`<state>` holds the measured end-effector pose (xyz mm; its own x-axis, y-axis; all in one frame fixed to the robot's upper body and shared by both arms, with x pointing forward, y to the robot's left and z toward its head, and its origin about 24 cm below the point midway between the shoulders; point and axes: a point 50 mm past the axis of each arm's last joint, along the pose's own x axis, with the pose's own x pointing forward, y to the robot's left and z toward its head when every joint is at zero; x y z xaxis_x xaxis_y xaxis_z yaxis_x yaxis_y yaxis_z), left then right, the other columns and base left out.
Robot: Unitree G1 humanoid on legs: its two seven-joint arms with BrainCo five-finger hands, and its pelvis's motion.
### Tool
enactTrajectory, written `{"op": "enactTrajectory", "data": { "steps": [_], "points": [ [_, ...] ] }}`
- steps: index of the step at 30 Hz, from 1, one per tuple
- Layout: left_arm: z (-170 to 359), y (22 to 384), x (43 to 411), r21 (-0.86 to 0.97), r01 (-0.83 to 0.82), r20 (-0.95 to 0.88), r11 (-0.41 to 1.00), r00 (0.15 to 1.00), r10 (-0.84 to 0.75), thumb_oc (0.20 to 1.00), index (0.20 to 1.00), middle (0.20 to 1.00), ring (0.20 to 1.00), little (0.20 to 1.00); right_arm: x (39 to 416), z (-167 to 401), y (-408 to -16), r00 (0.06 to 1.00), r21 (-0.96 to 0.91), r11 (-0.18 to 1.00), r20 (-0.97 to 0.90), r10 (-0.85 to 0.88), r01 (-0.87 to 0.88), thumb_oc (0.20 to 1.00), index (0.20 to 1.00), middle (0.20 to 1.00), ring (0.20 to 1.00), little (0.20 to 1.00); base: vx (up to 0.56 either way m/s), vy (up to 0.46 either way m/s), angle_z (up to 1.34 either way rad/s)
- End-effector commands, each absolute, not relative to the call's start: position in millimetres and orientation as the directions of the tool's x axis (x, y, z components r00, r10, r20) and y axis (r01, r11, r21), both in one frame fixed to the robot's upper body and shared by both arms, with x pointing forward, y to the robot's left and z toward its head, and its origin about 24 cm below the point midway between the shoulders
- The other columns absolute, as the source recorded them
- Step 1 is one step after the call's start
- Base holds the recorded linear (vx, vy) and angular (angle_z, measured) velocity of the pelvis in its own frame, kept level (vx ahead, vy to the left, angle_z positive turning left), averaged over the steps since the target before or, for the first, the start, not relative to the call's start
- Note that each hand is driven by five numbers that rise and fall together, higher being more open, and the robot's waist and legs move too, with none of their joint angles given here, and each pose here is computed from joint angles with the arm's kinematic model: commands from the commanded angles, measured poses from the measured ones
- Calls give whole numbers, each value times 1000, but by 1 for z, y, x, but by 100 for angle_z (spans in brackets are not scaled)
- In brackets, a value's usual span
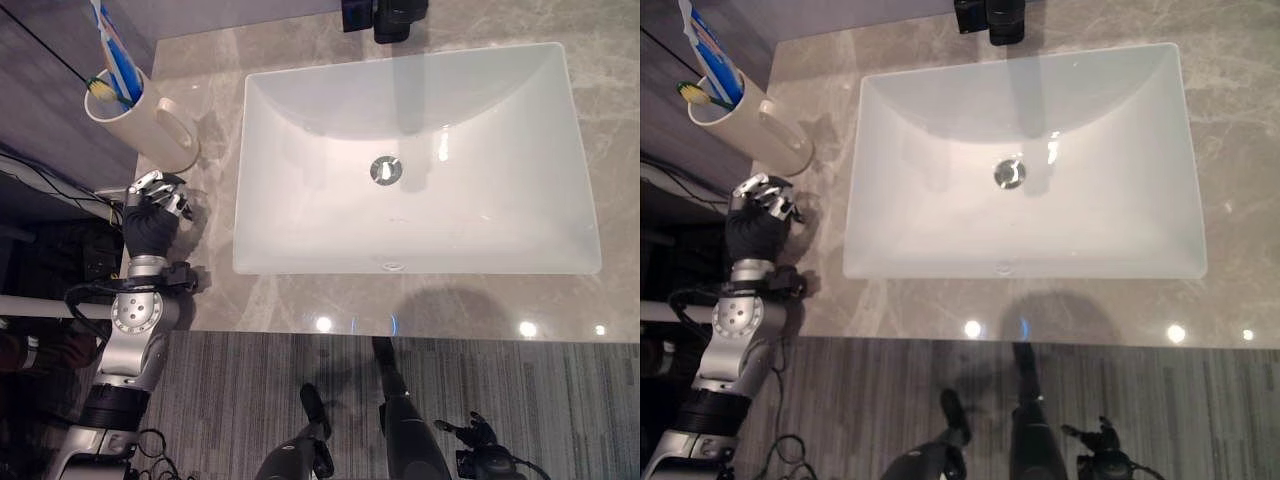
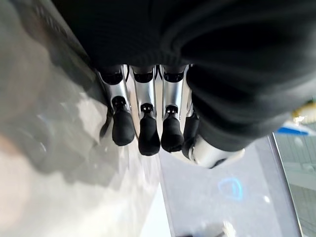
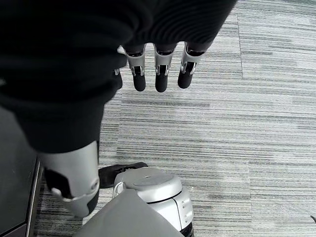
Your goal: Put brush and paste in cup on sink, flatten towel.
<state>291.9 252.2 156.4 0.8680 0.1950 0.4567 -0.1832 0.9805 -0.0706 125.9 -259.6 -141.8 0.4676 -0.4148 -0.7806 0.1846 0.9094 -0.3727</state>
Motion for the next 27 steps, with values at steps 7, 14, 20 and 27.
{"op": "enactTrajectory", "data": {
  "steps": [7,14,20,27],
  "points": [
    [180,269,315,-146,-278,487,950,815,313,200,200,200,200,200,132,-143,-250,484,-382,917,-785,-387,112,1000,1000,1000,1000,1000,0,0,0],
    [200,269,340,-215,-284,477,934,804,354,200,200,200,200,200,137,-142,-248,502,-388,917,-776,-382,98,1000,1000,1000,1000,1000,2,0,-2],
    [225,281,354,-213,-335,483,918,781,397,200,200,200,200,200,144,-139,-246,523,-393,915,-764,-377,86,1000,1000,1000,1000,1000,0,0,0],
    [235,284,361,-162,-358,482,919,784,391,200,200,200,200,200,148,-139,-242,537,-392,916,-757,-372,82,1000,1000,1000,1000,1000,11,-9,-3]
  ]
}}
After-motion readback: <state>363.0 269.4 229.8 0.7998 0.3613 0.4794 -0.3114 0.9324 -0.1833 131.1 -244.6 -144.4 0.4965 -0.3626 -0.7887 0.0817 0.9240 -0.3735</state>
